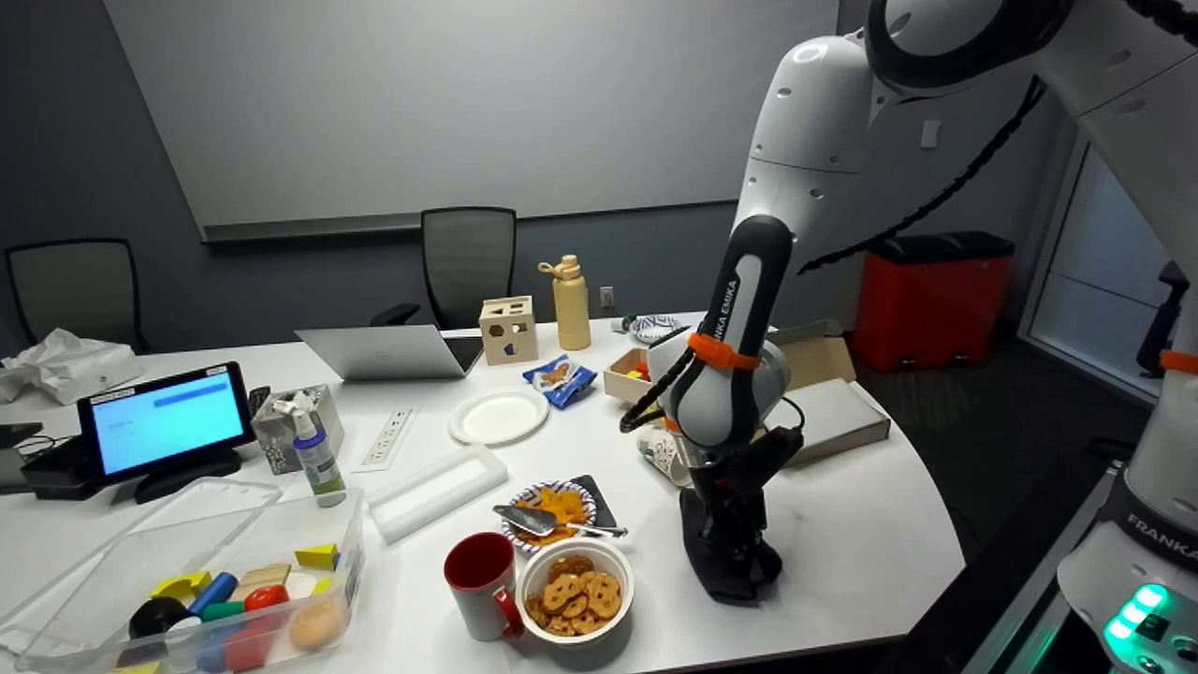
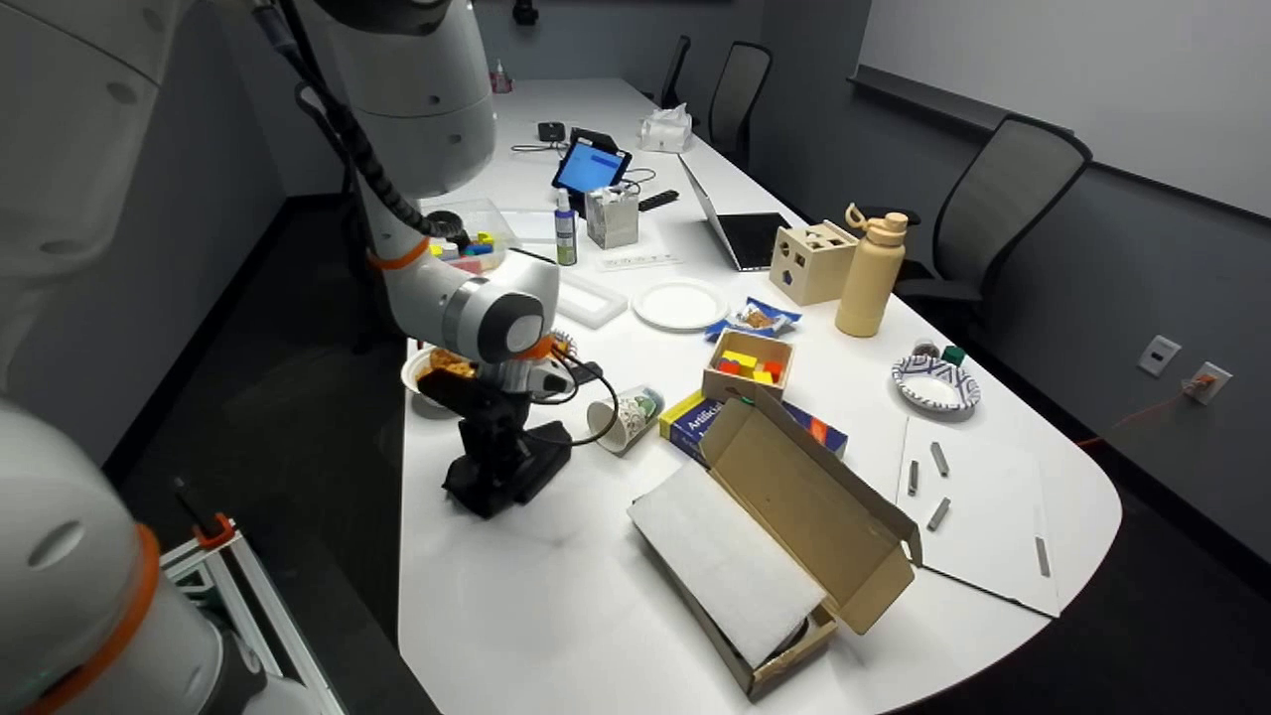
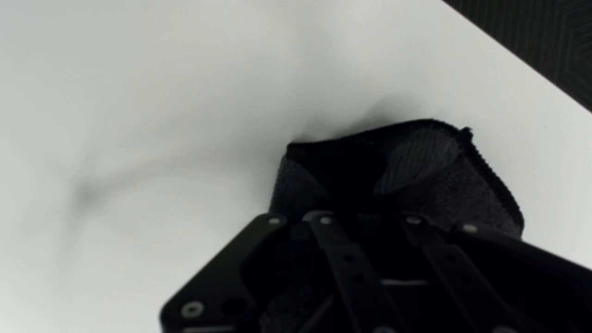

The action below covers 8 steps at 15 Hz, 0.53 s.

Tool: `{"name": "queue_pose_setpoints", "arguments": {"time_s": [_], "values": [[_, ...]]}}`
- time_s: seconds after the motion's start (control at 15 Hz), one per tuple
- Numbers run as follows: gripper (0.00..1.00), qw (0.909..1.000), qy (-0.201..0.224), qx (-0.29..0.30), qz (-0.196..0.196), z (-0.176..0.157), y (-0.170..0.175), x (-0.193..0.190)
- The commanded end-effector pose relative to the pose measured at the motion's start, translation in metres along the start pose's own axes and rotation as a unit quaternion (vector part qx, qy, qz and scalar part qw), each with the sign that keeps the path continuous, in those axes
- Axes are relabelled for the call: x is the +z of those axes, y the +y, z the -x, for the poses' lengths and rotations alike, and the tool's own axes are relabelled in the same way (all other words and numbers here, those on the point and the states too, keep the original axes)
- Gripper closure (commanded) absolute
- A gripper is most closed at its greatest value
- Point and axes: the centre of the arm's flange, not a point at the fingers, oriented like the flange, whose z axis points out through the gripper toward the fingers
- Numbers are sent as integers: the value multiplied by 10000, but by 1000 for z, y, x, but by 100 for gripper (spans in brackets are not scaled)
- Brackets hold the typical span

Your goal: Use the dark grey towel to wipe the table.

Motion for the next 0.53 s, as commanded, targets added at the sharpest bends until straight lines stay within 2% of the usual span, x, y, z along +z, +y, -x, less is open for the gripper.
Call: {"name": "queue_pose_setpoints", "arguments": {"time_s": [0.0,0.27,0.47], "values": [[97,9973,590,40,446,41,-27,-25],[97,9869,1356,381,791,76,-53,-64],[97,9772,1788,643,947,90,-61,-96]]}}
